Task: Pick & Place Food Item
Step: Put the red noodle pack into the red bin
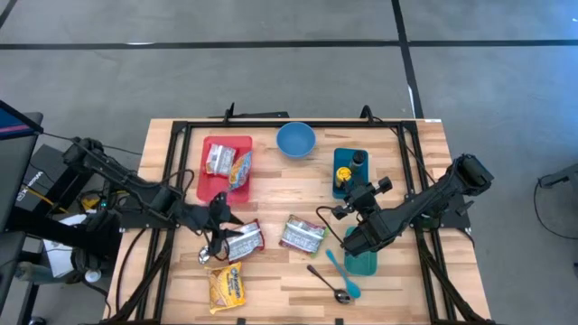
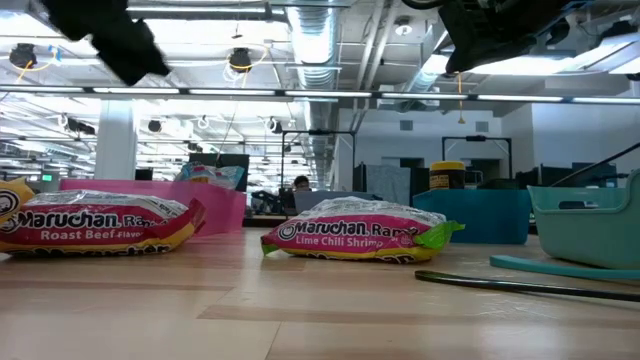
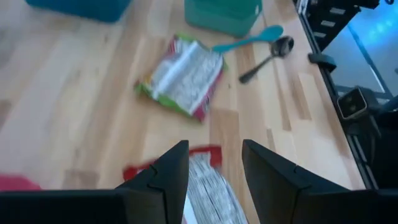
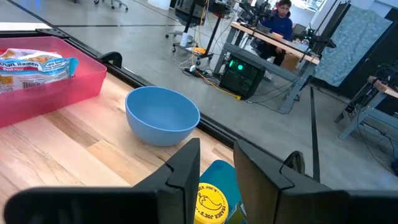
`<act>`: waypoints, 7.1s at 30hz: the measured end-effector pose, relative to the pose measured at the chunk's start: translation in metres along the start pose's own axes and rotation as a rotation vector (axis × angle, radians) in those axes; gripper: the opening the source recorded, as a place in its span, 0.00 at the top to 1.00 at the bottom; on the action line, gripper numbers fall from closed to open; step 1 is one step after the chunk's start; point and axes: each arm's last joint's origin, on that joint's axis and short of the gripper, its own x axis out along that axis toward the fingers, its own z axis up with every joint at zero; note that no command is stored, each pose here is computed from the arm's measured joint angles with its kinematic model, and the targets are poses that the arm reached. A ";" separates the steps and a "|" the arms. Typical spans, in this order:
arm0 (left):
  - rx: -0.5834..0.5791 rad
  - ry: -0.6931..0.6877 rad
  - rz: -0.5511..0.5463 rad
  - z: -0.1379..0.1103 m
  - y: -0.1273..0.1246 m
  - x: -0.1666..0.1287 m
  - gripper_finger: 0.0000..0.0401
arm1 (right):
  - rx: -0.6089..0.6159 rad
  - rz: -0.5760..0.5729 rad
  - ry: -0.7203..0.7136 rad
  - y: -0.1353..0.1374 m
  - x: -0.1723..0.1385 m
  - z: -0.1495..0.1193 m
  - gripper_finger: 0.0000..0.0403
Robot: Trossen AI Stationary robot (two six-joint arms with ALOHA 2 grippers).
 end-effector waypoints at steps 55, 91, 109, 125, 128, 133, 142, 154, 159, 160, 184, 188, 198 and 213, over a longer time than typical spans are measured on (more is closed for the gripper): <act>-0.548 0.354 0.119 -0.103 0.025 0.015 0.67 | 0.018 0.004 0.002 0.001 0.000 0.000 0.77; -0.438 0.360 0.092 -0.107 0.017 0.031 0.87 | 0.021 0.005 0.001 0.002 0.000 0.000 0.77; -0.365 0.347 0.089 -0.107 0.017 0.031 1.00 | 0.021 0.005 0.001 0.002 0.000 0.000 0.77; -0.181 0.215 0.053 -0.096 0.014 0.032 1.00 | 0.021 0.005 0.001 0.002 0.000 0.000 0.77; -0.159 0.170 0.060 -0.092 0.014 0.029 1.00 | 0.021 0.005 0.001 0.002 0.000 0.000 0.77; -0.121 0.075 0.045 -0.083 0.014 0.022 1.00 | 0.021 0.005 0.001 0.002 0.000 0.000 0.77; 0.005 -0.096 0.026 -0.065 0.013 0.008 1.00 | 0.021 0.005 0.001 0.002 0.000 0.000 0.77; 0.117 -0.300 0.061 -0.046 0.012 -0.001 1.00 | 0.021 0.005 -0.001 0.002 0.000 0.000 0.77; 0.109 -0.301 0.078 -0.044 0.015 0.000 1.00 | 0.021 0.005 -0.003 0.002 0.000 0.000 0.77; 0.107 -0.304 0.081 -0.044 0.015 0.000 1.00 | 0.021 0.004 -0.003 0.002 0.000 0.000 0.77; 0.114 -0.526 0.114 -0.017 0.021 -0.005 1.00 | 0.021 0.004 -0.003 0.002 0.000 0.000 0.77; 0.136 -0.586 0.163 -0.012 0.021 -0.008 1.00 | 0.021 0.004 -0.003 0.002 0.000 0.000 0.77; 0.170 -0.708 0.371 0.000 0.024 -0.019 1.00 | -0.002 0.007 -0.003 0.003 0.000 0.000 0.77; 0.149 -0.764 0.752 0.015 0.038 -0.036 1.00 | -0.002 0.007 -0.003 0.003 0.000 0.000 0.77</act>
